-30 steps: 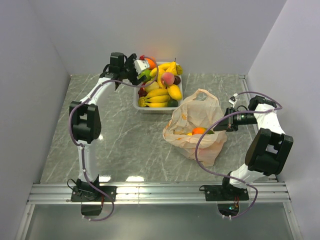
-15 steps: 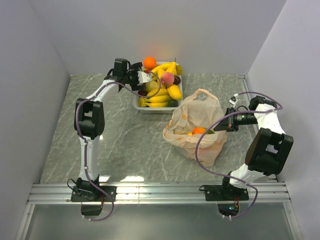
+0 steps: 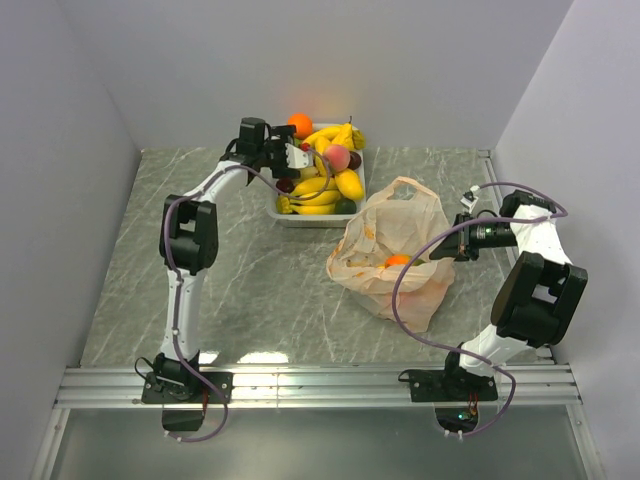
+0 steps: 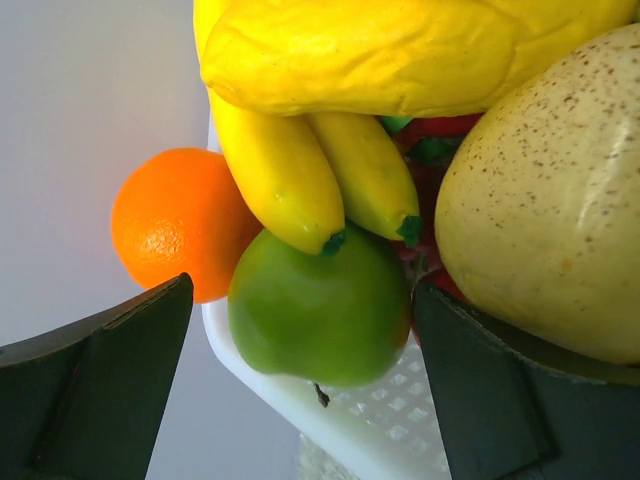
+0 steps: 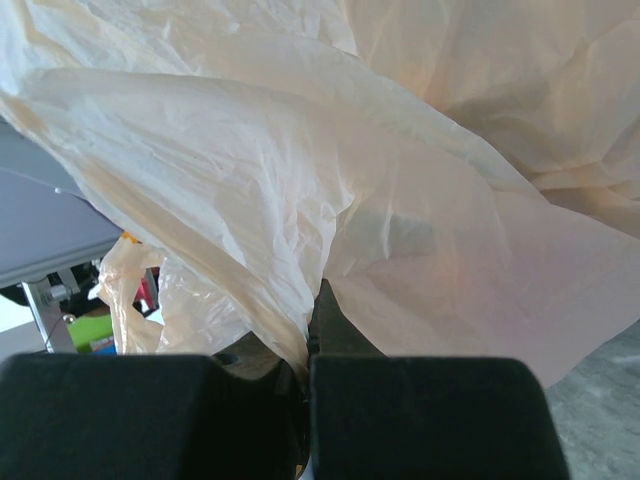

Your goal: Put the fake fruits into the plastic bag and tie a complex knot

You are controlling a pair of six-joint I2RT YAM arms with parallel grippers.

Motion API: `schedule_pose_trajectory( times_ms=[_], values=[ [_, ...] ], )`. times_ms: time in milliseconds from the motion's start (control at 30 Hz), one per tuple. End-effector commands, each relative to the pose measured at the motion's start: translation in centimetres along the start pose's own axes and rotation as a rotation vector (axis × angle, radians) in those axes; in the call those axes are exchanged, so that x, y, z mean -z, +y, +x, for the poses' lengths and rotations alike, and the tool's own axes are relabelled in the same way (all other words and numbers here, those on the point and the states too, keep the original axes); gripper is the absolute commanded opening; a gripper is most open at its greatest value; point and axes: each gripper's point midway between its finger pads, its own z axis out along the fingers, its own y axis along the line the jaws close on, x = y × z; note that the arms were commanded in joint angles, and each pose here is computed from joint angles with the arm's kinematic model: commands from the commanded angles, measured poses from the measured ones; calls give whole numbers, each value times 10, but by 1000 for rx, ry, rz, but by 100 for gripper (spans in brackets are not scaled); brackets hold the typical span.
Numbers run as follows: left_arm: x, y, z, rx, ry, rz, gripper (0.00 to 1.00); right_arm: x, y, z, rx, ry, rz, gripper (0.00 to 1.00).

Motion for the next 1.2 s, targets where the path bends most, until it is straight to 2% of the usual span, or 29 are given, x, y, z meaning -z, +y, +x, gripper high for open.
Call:
schedule_pose_trajectory(
  times_ms=[0, 167, 267, 467, 500, 633, 833, 1167],
  values=[
    [-8, -3, 13, -44, 20, 7, 99, 7, 6, -9, 12, -24, -5, 0],
    [-12, -10, 18, -58, 40, 24, 99, 8, 5, -9, 5, -28, -4, 0],
    [-12, -10, 19, -51, 46, 28, 95, 7, 5, -9, 0, -27, -8, 0],
    [0, -7, 1, -84, 12, 29, 77, 7, 5, -10, 0, -29, -15, 0],
    [4, -6, -3, -86, 9, 29, 70, 7, 5, -10, 0, -29, -17, 0],
    [11, -4, -12, -88, -6, 42, 61, 6, 5, -9, 0, -29, -22, 0],
    [21, -2, -23, -99, -23, 53, 55, 5, 5, -8, 3, -29, -25, 0],
    [34, 0, -37, -108, -46, 55, 54, 4, 4, -8, 4, -30, -30, 0]
  ],
)
